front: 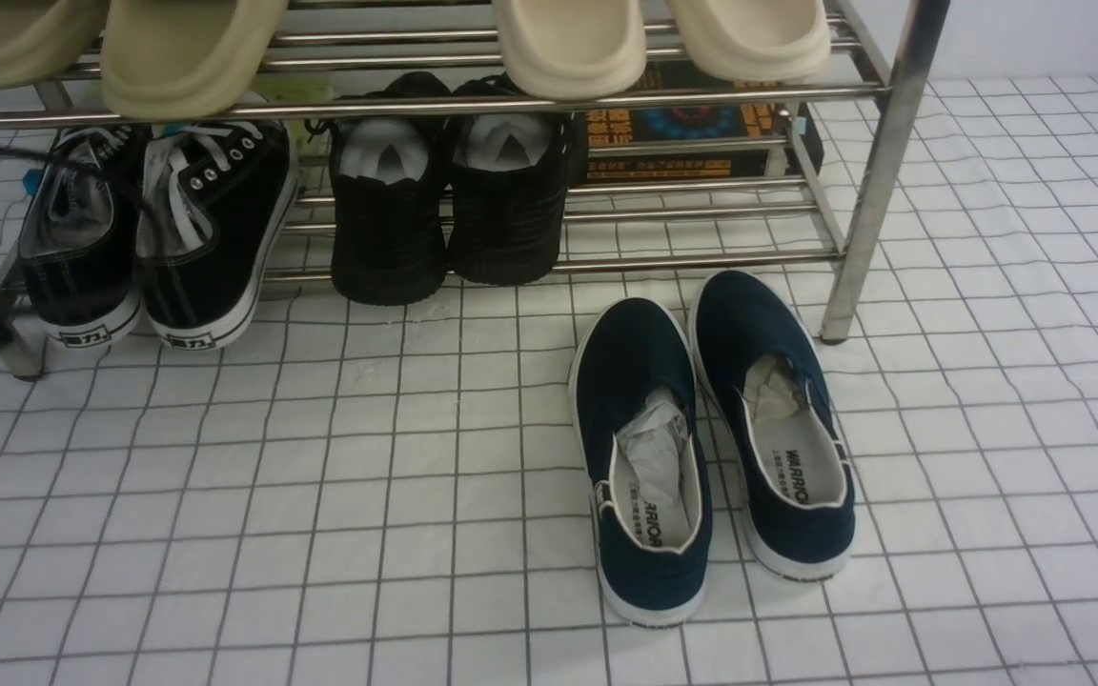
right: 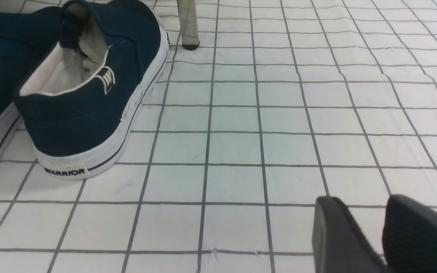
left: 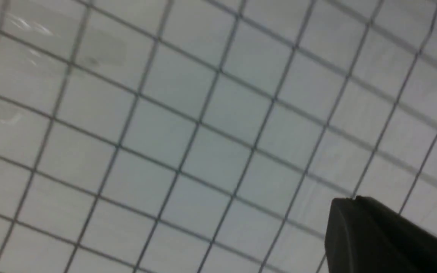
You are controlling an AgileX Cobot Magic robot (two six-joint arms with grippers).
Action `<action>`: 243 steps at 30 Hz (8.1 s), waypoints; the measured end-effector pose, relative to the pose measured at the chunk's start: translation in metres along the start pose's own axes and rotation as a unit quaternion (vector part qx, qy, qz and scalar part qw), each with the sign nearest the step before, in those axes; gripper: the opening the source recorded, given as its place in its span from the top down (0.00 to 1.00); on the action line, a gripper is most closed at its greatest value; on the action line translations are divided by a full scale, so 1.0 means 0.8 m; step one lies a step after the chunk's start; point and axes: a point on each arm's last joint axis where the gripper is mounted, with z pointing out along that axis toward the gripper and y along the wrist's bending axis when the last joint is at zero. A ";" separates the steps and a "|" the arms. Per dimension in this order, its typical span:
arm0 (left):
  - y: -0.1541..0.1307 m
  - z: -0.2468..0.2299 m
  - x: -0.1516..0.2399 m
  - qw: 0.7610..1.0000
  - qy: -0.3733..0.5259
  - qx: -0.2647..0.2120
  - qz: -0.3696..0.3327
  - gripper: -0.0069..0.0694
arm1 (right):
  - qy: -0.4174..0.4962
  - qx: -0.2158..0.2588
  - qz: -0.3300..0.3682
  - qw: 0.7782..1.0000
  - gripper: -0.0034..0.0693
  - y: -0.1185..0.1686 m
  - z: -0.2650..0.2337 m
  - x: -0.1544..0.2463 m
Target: Take the shoes off the shelf with your hand from the white checkered tablecloth.
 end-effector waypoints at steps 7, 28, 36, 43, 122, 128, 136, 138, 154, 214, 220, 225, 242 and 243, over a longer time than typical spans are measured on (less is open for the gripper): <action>0.004 -0.002 -0.063 0.992 -0.082 0.039 -0.093 0.83 | 0.000 0.000 0.000 1.000 0.65 0.000 0.000 0.000; -0.011 0.117 -0.122 0.968 -0.126 0.146 -0.161 0.23 | 0.000 0.000 0.000 1.000 0.63 0.000 0.000 0.000; -0.008 0.154 -0.127 0.968 -0.118 0.157 -0.154 0.41 | 0.000 0.000 0.000 1.000 0.63 0.000 0.000 0.000; 0.000 0.149 -0.120 0.979 -0.088 0.152 -0.101 0.87 | 0.000 0.000 0.000 1.000 0.63 0.000 0.000 0.000; -0.100 0.078 -0.115 0.999 0.028 0.029 0.023 0.89 | 0.000 0.000 0.000 1.000 0.63 0.000 0.000 0.000; -0.070 0.020 -0.073 0.999 0.031 -0.033 0.029 0.89 | 0.000 0.000 0.000 1.000 0.63 0.000 0.000 0.000; -0.037 0.060 0.012 0.998 0.043 -0.029 -0.025 0.89 | 0.000 0.000 0.000 1.000 0.63 0.000 0.000 0.000; -0.029 0.078 0.029 0.998 0.047 -0.031 -0.033 0.89 | 0.000 0.000 0.000 1.000 0.63 0.000 0.000 0.000; -0.022 0.103 0.056 0.998 0.058 -0.015 -0.014 0.71 | 0.000 0.000 0.000 1.000 0.63 0.000 0.000 0.000; 0.073 0.061 0.292 0.890 -0.400 0.128 0.179 0.88 | 0.000 0.000 0.000 1.000 0.63 0.000 0.000 0.000; 0.073 0.061 0.292 0.890 -0.400 0.128 0.179 0.87 | 0.000 0.000 0.000 1.000 0.63 0.000 0.000 0.000; 0.073 0.061 0.292 0.890 -0.400 0.128 0.179 0.86 | 0.000 0.000 0.000 1.000 0.63 0.000 0.000 0.000; 0.076 0.061 0.291 0.884 -0.408 0.101 0.206 0.84 | 0.000 0.000 0.000 1.000 0.63 0.000 0.000 0.000; 0.076 0.061 0.291 0.884 -0.408 0.101 0.206 0.84 | 0.000 0.000 0.000 1.000 0.63 0.000 0.000 0.000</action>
